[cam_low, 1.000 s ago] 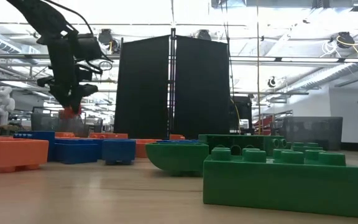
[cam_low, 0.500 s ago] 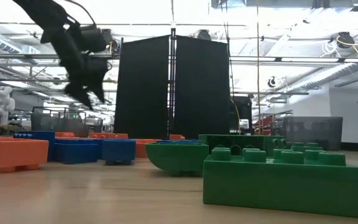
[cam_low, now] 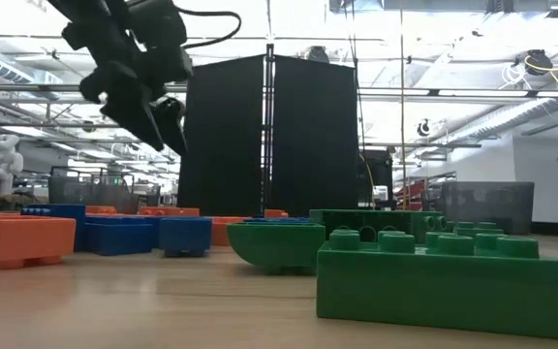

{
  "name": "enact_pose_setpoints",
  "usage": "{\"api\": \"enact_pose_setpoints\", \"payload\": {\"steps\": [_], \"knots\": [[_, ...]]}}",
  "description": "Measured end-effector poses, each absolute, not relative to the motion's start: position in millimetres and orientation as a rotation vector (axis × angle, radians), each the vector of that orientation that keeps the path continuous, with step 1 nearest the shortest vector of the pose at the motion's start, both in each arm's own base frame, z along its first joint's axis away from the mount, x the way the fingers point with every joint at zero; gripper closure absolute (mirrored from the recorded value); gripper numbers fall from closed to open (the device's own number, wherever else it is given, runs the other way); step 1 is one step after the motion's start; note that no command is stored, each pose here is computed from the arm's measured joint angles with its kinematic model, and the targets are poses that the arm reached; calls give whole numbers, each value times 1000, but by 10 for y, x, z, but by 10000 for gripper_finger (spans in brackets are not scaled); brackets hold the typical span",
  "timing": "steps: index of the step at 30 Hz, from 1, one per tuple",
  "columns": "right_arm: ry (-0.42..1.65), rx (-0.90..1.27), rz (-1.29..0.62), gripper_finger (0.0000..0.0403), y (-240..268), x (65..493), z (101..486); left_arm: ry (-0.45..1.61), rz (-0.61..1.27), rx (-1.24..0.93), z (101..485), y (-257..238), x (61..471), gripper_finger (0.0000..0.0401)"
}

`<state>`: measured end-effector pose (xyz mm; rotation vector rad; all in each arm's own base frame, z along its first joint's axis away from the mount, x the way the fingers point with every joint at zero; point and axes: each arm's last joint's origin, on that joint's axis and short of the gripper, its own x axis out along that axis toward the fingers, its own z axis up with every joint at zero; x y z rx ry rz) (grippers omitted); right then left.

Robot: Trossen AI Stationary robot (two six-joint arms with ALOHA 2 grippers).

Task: Sort blocks
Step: Put the orange game piece into the top left black bin

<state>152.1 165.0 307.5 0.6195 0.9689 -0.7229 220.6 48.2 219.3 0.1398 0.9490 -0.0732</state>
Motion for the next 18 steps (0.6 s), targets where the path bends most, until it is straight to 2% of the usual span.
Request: {"api": "enact_pose_setpoints", "payload": {"steps": [5,18], "knots": [[969,619,-723,103,1649,1521,3075,944,-100,199,2064,392,2394,43],[971,622,-722,103,1651,1522,3075,1134,-187,315,1499,443,2626,44]]}}
